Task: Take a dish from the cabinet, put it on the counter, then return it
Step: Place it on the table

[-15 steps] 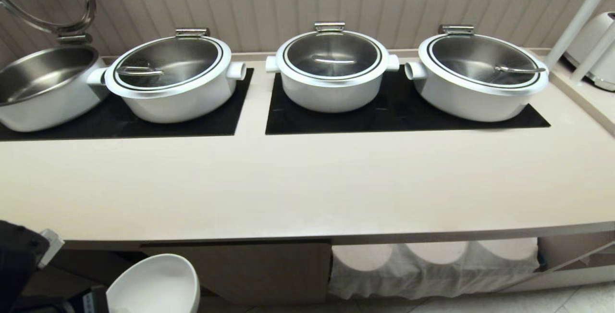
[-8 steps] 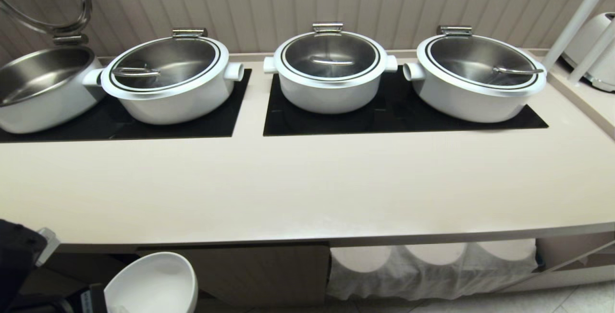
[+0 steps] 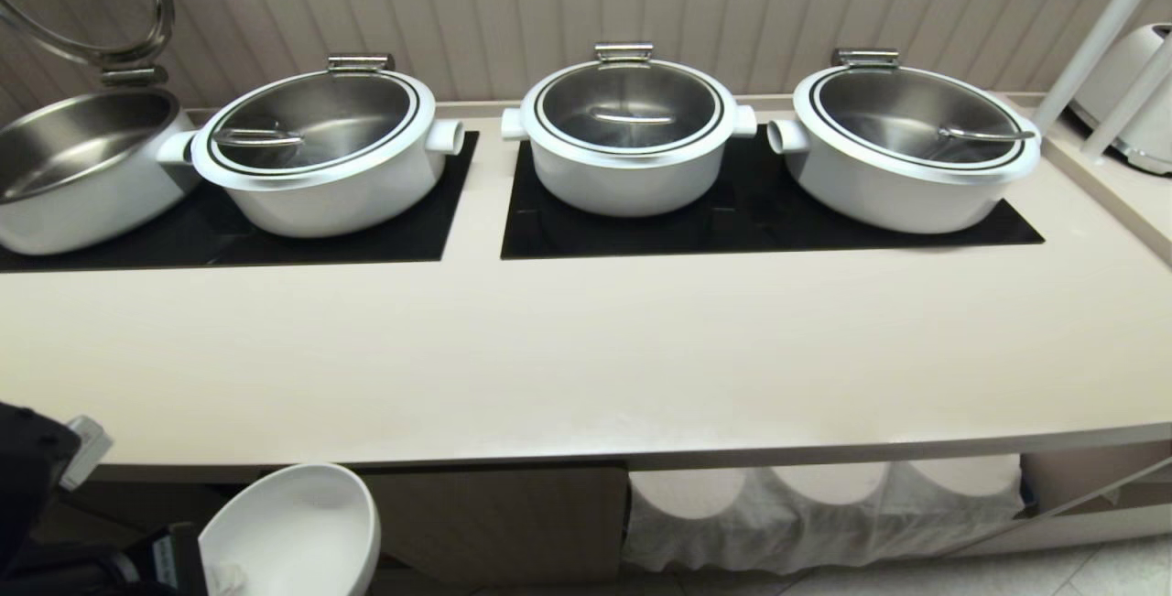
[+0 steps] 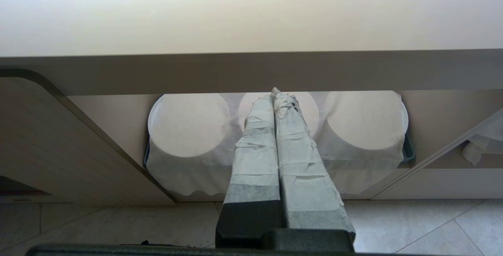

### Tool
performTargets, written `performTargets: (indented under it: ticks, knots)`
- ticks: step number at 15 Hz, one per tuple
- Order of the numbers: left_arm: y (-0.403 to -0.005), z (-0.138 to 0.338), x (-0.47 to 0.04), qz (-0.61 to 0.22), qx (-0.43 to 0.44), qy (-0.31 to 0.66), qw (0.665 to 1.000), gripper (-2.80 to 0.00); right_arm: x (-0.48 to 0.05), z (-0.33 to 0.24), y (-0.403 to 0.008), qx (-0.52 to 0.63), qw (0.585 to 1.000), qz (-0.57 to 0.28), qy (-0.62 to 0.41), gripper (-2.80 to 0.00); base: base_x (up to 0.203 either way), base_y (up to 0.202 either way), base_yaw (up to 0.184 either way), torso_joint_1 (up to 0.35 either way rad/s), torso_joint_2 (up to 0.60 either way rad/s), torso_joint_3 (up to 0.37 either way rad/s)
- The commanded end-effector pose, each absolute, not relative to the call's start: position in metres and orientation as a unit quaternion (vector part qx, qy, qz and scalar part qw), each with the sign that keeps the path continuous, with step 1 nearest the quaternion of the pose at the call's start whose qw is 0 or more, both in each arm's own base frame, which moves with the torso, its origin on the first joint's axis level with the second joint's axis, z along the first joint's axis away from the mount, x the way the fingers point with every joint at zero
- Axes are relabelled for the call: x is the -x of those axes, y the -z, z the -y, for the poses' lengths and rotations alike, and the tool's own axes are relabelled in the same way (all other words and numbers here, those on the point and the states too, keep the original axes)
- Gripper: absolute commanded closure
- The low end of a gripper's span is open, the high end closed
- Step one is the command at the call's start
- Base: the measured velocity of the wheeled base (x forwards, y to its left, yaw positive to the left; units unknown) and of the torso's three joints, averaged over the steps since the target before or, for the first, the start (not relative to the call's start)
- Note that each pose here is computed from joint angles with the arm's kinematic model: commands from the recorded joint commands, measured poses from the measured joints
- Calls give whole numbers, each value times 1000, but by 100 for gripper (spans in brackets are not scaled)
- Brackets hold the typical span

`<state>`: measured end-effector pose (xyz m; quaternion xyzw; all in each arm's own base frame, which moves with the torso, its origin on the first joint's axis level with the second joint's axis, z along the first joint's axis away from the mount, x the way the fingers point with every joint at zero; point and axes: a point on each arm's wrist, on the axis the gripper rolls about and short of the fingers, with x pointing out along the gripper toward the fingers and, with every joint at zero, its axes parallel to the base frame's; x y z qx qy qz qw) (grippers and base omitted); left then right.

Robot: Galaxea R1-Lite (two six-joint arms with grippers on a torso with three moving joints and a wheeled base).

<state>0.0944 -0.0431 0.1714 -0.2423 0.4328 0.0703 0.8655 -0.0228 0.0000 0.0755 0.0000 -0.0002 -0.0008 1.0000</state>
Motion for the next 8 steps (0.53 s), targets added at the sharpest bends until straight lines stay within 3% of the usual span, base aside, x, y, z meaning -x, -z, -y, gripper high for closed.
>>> performTargets:
  ticks: [1, 8]
  knots:
    - [-178, 47, -101, -428, 244, -66, 868, 0, 23, 0, -76, 0, 1000, 0, 1, 0, 0, 0, 0, 0, 0, 0]
    - [-196, 70, -151, -434, 222, -66, 870, 0, 23, 0, -76, 0, 1000, 1, 1, 0, 0, 0, 0, 0, 0, 0]
